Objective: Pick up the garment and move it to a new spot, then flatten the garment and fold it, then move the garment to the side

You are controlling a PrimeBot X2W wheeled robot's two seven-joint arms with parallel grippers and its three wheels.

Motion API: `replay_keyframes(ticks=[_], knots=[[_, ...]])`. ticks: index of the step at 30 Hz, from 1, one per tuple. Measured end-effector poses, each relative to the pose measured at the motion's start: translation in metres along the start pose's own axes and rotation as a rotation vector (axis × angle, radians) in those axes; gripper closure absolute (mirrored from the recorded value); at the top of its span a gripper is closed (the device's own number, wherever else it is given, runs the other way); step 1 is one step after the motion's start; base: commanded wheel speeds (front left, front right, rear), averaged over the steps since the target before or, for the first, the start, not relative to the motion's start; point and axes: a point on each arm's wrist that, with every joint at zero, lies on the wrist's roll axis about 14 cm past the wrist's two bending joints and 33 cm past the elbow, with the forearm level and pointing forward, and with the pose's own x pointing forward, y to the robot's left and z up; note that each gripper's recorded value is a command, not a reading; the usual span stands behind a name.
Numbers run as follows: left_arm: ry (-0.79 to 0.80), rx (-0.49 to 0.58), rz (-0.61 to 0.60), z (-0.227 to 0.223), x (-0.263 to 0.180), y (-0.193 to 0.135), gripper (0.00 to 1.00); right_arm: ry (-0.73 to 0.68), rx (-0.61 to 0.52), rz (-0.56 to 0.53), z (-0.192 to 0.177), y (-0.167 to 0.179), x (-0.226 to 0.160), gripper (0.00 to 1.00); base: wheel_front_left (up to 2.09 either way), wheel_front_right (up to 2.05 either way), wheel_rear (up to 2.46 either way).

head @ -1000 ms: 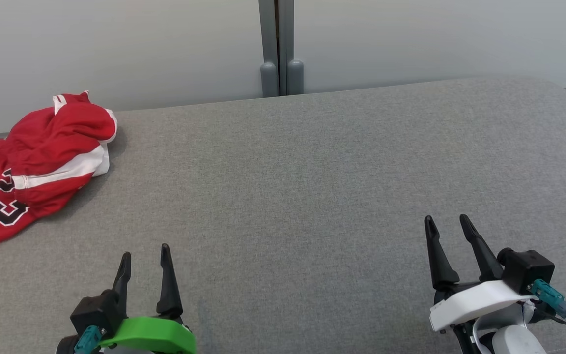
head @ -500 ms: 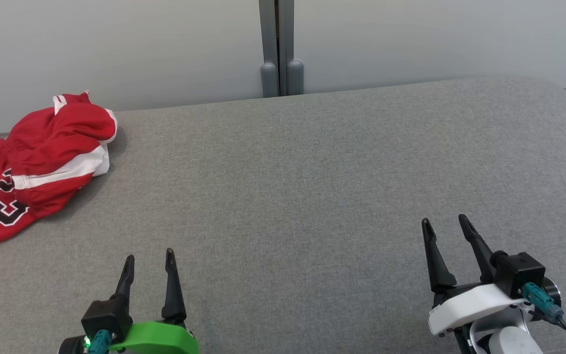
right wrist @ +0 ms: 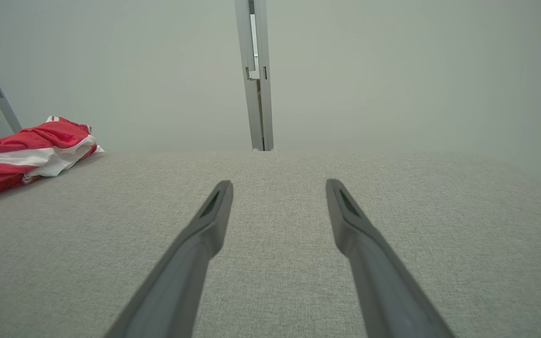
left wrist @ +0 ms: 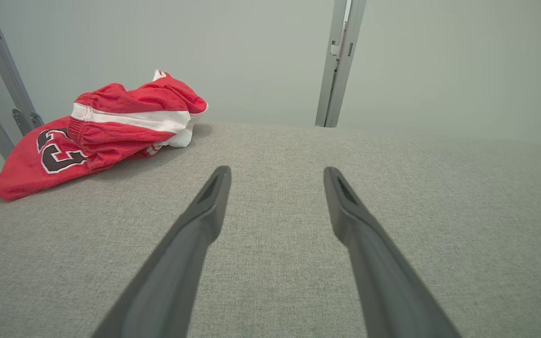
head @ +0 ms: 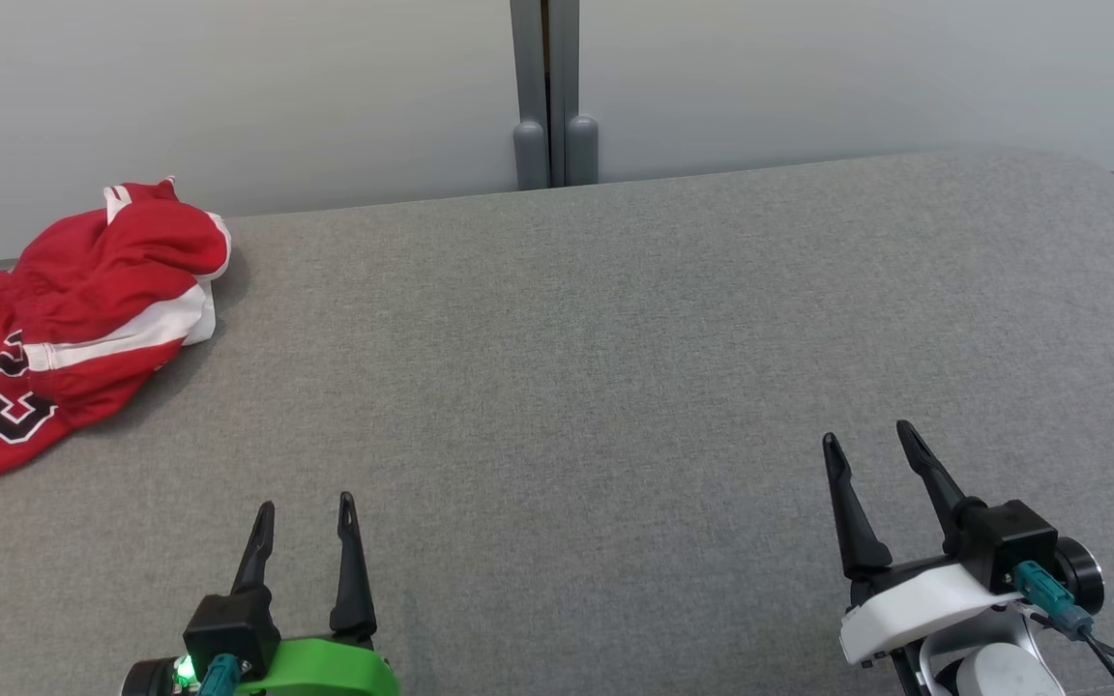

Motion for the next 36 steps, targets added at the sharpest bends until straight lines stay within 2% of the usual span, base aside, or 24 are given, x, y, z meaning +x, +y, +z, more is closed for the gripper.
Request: replay_keyframes(ticks=[23,29,36], knots=[[0.003,-0.006,0.018,-0.001,-0.005,0.007,0.0,0.007,0.002,-0.004,-0.003,-0.002,0.004,0.0,0.0,0.0,0.0],[-0.017,0.008,0.08,0.005,-0.015,0.027,0.0,0.012,0.026,0.066,-0.006,0.021,0.015,0.0,0.0,0.0,0.0],[-0.045,0.021,0.205,0.014,-0.039,0.066,0.0,0.024,0.054,0.202,-0.01,0.067,0.031,0.0,0.0,0.0,0.0]])
